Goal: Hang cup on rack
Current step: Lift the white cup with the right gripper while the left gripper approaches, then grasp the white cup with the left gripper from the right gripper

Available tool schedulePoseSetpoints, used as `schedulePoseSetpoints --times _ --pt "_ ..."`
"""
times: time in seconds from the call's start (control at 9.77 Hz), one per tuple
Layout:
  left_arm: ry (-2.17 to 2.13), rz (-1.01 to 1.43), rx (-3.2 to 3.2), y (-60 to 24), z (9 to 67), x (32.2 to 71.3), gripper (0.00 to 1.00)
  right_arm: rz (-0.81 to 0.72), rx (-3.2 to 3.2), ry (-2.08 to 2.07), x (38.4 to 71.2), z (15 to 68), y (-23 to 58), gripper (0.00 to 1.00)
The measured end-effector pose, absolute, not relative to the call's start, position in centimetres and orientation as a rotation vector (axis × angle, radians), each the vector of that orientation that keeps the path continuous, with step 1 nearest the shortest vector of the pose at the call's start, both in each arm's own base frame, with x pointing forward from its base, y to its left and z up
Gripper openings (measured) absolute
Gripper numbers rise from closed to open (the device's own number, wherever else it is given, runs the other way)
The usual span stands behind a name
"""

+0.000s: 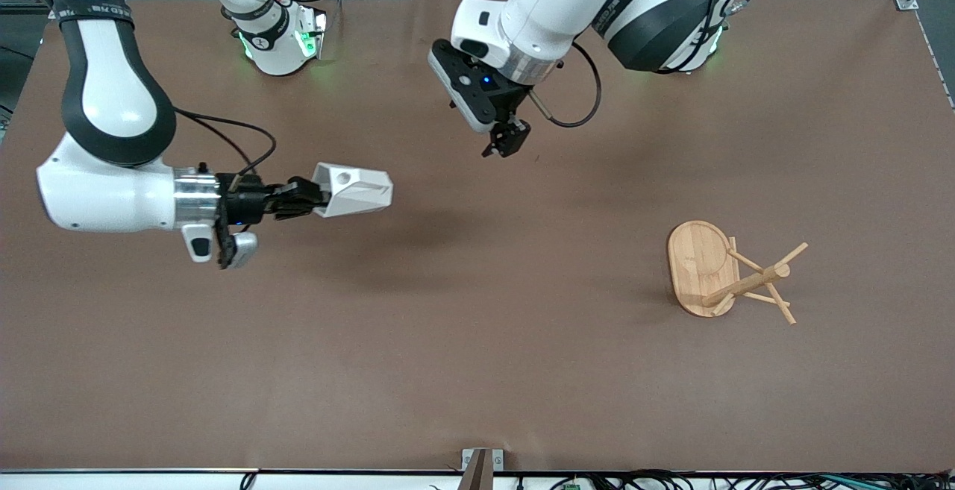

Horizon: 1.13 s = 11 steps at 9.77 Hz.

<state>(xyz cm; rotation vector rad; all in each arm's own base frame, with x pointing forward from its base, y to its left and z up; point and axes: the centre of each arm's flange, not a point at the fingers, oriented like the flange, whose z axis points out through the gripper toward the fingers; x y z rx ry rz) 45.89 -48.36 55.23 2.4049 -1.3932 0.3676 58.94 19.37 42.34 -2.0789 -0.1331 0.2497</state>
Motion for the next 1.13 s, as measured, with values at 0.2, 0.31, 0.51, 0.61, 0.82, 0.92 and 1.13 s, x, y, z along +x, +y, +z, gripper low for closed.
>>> schedulePoseSetpoints --times 0.2,0.31,0.51,0.61,0.82,0.92,1.13 --pt "-1.439 0.462 2.329 -49.6 55.8 45.5 1.00 0.271 -1.996 -0.136 58.1 42.9 22.3 0.06" --pt "-1.467 0.493 2.295 -50.1 55.7 45.5 1.00 0.280 -1.967 -0.146 57.6 43.3 23.6 0.06" --pt "-1.513 0.557 2.237 -50.3 55.3 46.2 1.00 0.293 -1.945 -0.179 56.8 44.0 25.4 0.06" --pt "-1.520 0.583 2.219 -50.4 55.0 46.6 1.00 0.295 -1.941 -0.190 56.5 44.4 25.7 0.06" --pt "-1.539 0.619 2.193 -50.5 55.0 47.0 1.00 0.283 -1.941 -0.201 56.3 45.3 25.7 0.06" --pt "-1.537 0.626 2.192 -50.5 55.1 47.0 1.00 0.278 -1.941 -0.208 56.2 45.7 25.8 0.06" --pt "-1.536 0.620 2.190 -50.6 54.9 47.0 1.00 0.269 -1.941 -0.217 56.0 46.4 25.8 0.06"
